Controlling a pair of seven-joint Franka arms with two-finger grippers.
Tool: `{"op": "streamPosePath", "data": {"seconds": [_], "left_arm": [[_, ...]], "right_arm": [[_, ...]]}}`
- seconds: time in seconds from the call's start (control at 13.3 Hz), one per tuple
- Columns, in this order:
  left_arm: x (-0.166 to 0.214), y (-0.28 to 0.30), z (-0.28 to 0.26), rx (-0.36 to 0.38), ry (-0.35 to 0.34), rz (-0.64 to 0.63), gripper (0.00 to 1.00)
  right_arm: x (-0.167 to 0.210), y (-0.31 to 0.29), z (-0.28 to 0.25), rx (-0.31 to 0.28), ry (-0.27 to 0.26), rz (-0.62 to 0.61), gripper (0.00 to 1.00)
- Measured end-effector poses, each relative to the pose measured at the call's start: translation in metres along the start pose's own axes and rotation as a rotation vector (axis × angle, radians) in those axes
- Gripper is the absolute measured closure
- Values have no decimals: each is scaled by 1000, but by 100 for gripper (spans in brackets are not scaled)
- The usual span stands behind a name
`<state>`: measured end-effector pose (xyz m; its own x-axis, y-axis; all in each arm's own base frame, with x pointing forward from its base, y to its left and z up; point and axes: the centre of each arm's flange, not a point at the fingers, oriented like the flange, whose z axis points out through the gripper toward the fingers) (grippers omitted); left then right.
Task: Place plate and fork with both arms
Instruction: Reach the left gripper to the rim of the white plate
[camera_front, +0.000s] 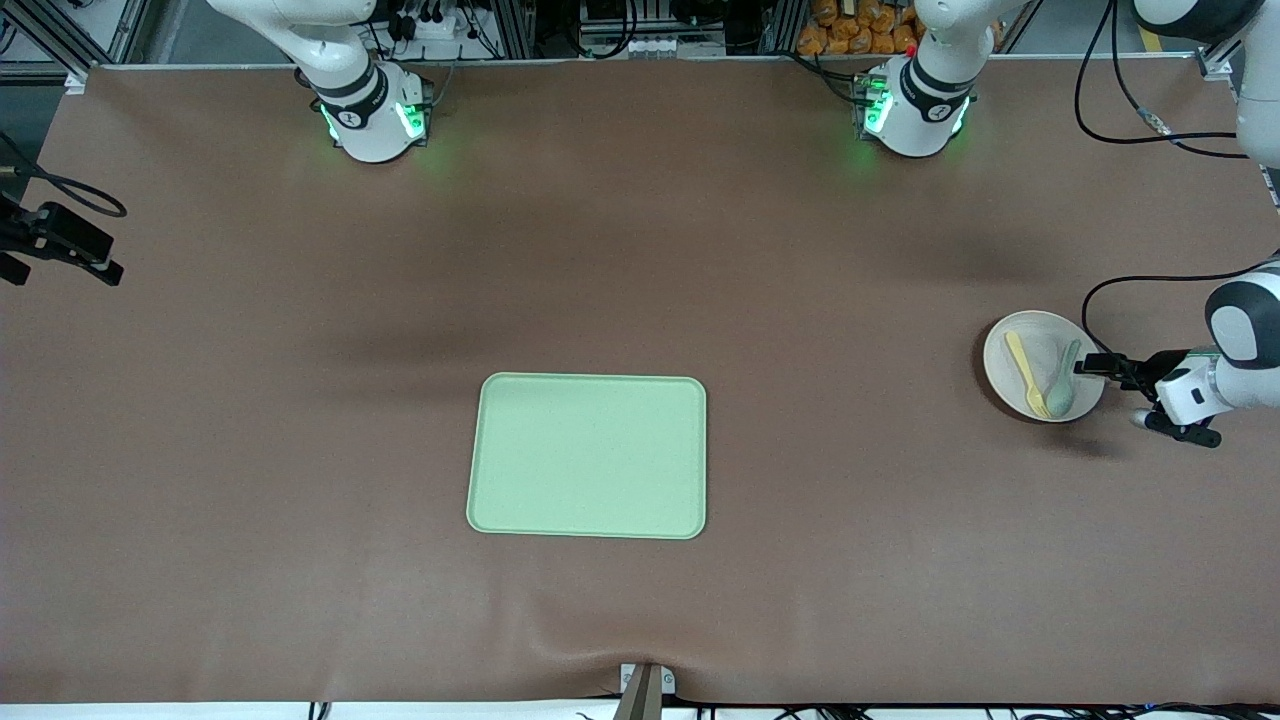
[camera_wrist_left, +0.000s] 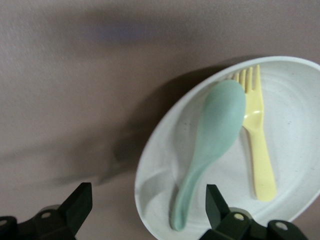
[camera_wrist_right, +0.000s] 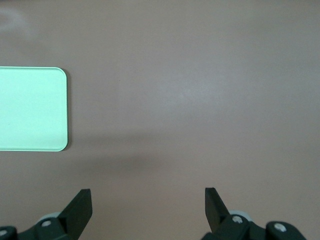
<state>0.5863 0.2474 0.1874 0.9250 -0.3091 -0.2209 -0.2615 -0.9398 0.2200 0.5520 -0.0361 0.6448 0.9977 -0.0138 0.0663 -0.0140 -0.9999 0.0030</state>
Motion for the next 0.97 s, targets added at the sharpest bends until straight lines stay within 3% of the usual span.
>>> {"op": "streamPosePath", "data": {"seconds": [0.52,0.97], "left_arm": [[4,-5,6,21,27,38,0],[6,-3,6,22,27,44,67]], "right_arm": [[0,-1,0,17,1,2,0],[0,-1,0,18,0,2,0]]}}
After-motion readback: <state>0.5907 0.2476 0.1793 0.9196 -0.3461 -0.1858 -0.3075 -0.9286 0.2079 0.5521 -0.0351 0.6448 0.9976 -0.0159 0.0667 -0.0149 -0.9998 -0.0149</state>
